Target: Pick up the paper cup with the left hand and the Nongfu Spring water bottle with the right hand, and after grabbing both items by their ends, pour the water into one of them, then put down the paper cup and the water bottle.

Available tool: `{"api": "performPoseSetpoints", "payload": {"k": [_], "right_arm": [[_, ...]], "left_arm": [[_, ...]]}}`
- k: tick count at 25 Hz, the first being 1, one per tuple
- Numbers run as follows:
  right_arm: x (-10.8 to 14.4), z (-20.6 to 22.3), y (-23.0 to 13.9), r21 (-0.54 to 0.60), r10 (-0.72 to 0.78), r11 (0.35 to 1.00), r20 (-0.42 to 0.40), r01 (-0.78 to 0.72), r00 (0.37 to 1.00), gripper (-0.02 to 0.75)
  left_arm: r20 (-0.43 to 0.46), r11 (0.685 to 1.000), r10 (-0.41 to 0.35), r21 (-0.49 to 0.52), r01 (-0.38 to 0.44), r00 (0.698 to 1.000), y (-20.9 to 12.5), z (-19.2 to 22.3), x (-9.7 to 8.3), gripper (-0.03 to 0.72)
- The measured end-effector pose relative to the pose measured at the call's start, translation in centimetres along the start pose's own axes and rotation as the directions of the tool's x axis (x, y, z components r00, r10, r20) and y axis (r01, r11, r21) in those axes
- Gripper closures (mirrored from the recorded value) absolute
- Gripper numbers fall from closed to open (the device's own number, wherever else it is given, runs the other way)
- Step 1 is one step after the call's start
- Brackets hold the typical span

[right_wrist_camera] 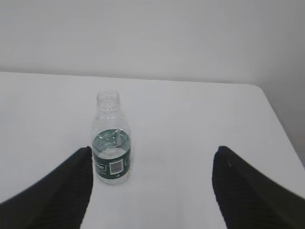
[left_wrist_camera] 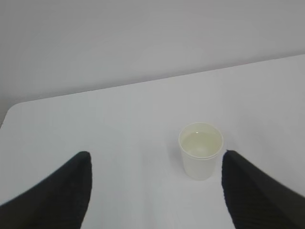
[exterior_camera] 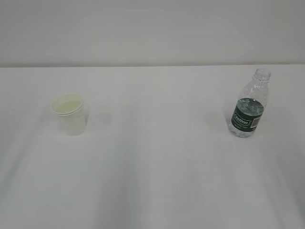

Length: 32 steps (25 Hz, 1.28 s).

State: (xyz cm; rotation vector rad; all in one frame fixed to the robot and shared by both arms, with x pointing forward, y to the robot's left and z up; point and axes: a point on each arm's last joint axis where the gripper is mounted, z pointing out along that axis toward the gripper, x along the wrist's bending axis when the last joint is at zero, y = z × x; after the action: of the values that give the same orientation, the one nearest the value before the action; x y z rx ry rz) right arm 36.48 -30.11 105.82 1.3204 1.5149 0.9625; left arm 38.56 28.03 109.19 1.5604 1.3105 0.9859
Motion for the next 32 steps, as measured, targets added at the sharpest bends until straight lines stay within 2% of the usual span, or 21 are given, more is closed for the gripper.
{"api": "performPoseSetpoints", "payload": {"k": [4,8,21,27,32], "right_arm": [[0.0,-1.2,-0.1,-0.011,-0.034,0.999,0.012,0.034,0.999,0.150],[0.1,-1.8,-0.2,0.024,-0.026,0.999,-0.002,0.026,1.000,0.150],[-0.5,-3.6,-0.5,0.278,0.033,0.959,0.053,-0.047,0.998,0.150],[-0.3,-5.5,-1.1,0.298,0.047,0.953,0.063,-0.064,0.997,0.151],[-0.1,-7.5,-1.9,0.302,0.068,0.949,0.077,-0.088,0.995,0.182]], "left_arm": [[-0.002,0.999,-0.011,0.041,0.011,1.000,-0.2,-0.2,0.0,0.081],[-0.012,0.996,-0.014,0.092,0.015,1.000,0.2,-0.6,0.2,0.088],[-0.018,0.962,-0.052,0.267,0.055,0.998,-1.0,-1.6,0.1,0.097],[-0.016,0.927,-0.081,0.366,0.081,0.997,-1.9,-1.9,0.0,0.104],[-0.020,0.893,-0.085,0.442,0.085,0.996,-2.6,-2.2,-0.1,0.111]]}}
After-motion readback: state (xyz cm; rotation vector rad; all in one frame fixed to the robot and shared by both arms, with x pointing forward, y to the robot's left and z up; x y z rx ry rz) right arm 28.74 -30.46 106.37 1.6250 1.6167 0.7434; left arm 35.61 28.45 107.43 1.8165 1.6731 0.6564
